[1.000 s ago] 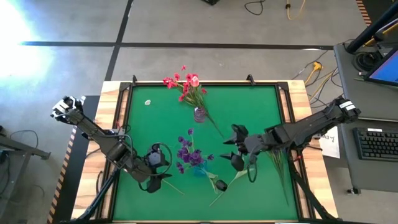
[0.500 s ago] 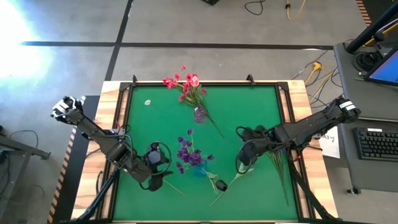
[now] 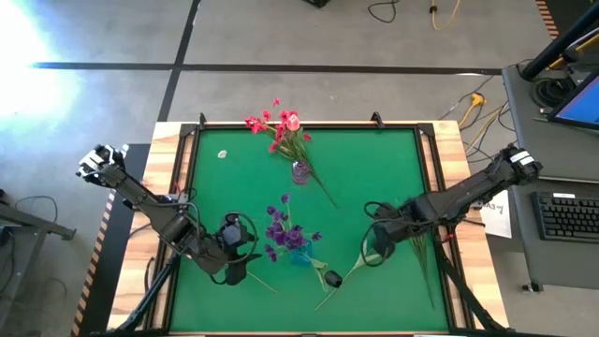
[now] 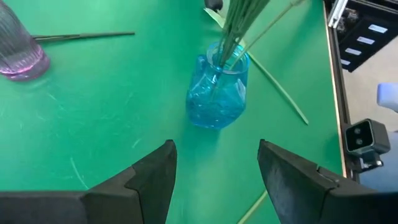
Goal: Sort flowers into vase by color
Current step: Put the purple flowers into the blue vase
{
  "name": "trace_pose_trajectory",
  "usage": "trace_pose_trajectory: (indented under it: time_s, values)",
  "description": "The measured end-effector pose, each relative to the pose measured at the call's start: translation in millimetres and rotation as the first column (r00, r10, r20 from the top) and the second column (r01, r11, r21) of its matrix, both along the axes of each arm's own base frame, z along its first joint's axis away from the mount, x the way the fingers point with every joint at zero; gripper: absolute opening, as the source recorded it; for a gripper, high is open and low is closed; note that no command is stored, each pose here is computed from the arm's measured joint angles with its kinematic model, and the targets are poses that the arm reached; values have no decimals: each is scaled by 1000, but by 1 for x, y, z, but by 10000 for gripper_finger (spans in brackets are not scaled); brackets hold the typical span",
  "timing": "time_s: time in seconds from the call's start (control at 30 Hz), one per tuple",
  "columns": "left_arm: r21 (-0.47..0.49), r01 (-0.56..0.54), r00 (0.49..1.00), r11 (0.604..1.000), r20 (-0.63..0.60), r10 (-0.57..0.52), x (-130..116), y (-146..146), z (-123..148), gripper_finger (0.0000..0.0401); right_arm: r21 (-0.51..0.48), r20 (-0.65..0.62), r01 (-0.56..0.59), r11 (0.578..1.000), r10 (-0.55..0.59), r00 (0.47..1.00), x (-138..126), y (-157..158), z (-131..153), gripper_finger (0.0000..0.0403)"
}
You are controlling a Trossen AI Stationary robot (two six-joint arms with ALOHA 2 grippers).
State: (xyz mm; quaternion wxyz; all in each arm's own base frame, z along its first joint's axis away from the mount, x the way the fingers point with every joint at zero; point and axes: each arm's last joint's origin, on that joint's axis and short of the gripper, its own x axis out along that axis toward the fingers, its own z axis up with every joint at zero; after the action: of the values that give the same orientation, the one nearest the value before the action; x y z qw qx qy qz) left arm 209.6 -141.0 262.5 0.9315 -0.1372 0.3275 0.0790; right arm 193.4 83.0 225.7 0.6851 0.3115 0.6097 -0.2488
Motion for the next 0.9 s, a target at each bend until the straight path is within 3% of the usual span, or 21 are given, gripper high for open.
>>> trace_pose_trajectory:
  time_s: [0.17,0.43,0.9]
  values:
    - [4,-1,1000,1000,-2,1,0,0,0,213,-12,-185,95,995,-96,978,-22,5,-13,322]
    - [4,-2,1000,1000,-1,2,0,0,0,213,19,-360,167,986,-149,921,-47,11,-40,325]
    - [25,-14,1000,1000,9,14,0,1,0,213,75,-353,206,976,-167,921,-62,19,-76,325]
